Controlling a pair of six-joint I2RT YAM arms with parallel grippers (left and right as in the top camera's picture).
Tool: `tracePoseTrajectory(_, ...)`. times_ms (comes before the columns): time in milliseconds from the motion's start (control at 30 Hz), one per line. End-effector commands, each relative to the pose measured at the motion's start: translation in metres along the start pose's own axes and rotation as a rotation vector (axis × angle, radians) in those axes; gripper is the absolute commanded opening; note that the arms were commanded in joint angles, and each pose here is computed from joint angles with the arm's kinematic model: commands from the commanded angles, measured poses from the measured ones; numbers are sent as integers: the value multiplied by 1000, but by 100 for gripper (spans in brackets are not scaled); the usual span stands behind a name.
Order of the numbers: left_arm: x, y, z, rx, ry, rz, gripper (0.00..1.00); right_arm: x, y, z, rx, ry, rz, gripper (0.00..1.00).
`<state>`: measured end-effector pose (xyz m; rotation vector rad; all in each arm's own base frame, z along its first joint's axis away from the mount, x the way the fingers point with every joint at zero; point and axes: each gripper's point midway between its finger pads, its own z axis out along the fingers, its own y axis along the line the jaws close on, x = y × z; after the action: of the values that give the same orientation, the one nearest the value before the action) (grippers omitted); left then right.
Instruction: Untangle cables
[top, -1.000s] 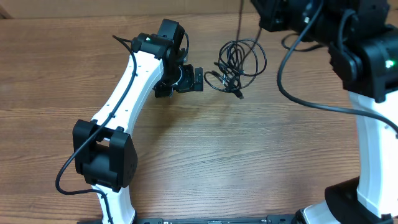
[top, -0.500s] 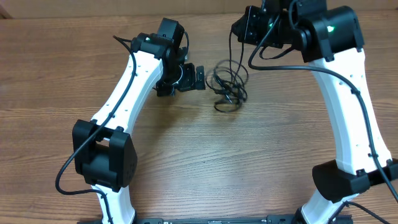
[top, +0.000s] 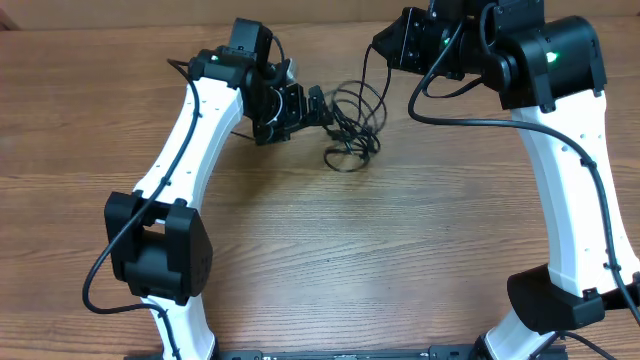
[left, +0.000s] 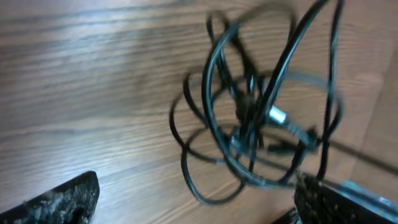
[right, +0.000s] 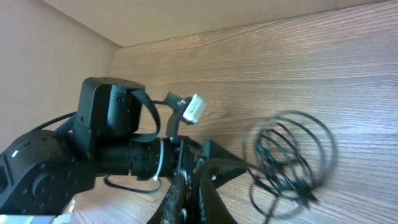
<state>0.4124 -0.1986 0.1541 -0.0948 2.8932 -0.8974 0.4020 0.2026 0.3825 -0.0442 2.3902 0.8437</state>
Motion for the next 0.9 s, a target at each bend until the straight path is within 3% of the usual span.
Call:
tracePoseTrajectory(0,-3,-8,5,14,-12,-19,100,-6,17,-22,-50,-43,-20,4)
tracePoseTrajectory(767,1,3,34,-169,-44,-52,96,-2,26,-22,-96,-24,-28,4)
tracePoseTrajectory(867,1,4,34,-171,-45,-52,90,-2,26,-22,-96,-24,-28,4)
